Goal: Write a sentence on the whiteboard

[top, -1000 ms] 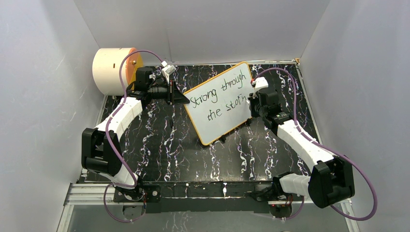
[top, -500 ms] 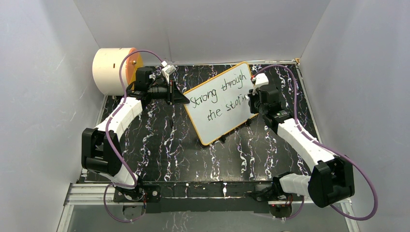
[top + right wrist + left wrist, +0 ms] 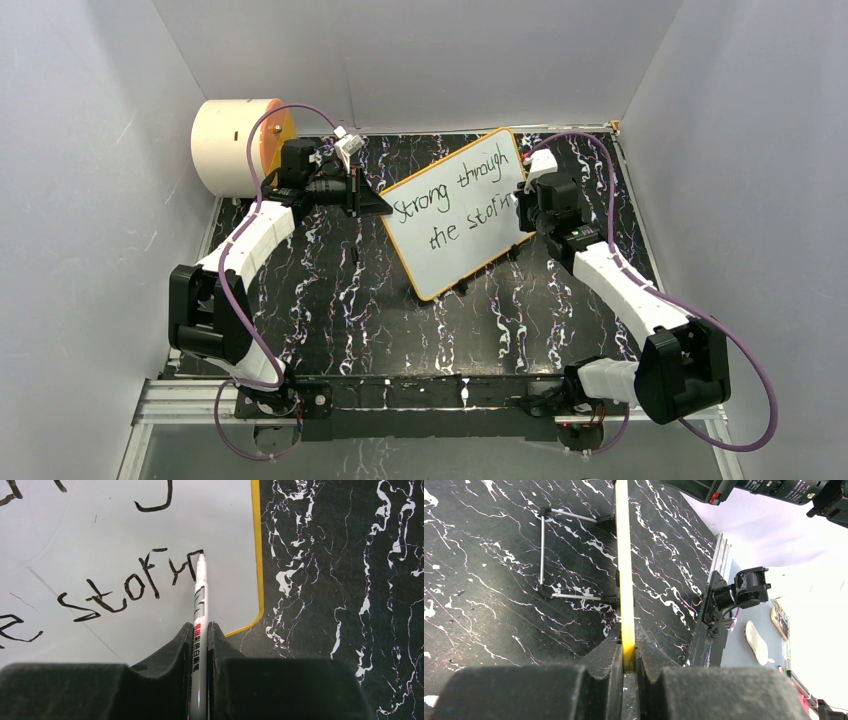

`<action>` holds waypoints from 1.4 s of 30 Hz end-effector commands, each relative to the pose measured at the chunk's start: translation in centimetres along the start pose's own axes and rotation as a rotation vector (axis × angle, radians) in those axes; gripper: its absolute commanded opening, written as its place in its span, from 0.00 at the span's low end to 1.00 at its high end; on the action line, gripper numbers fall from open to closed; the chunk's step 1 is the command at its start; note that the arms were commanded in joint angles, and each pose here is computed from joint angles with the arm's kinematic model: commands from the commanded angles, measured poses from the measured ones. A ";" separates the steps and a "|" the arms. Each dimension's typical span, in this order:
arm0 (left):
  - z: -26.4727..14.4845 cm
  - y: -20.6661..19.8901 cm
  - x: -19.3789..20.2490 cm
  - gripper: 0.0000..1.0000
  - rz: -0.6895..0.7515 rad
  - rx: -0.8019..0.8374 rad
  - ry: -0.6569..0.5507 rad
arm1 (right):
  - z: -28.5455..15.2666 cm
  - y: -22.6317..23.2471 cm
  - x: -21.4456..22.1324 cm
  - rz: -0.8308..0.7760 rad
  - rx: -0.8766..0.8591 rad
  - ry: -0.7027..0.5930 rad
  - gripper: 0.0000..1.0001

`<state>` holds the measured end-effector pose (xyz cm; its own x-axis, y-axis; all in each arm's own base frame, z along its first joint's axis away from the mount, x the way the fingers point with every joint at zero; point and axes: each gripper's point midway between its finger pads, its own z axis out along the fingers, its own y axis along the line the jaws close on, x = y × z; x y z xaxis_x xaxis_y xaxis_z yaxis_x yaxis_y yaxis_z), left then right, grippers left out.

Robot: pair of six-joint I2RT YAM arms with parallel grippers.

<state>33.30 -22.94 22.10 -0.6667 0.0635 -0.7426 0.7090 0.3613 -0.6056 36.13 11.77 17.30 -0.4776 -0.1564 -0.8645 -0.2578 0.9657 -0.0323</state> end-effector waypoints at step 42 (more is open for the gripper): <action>-0.8 -1.6 -0.3 0.00 0.036 0.028 -0.007 | -1.5 -0.9 -0.2 0.039 0.032 -0.024 0.00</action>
<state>33.29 -22.95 22.11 -0.6654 0.0643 -0.7437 0.7105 0.3601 -0.6045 35.03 10.82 15.81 -0.5231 -0.1454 -0.8397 -0.2310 0.9726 -0.0245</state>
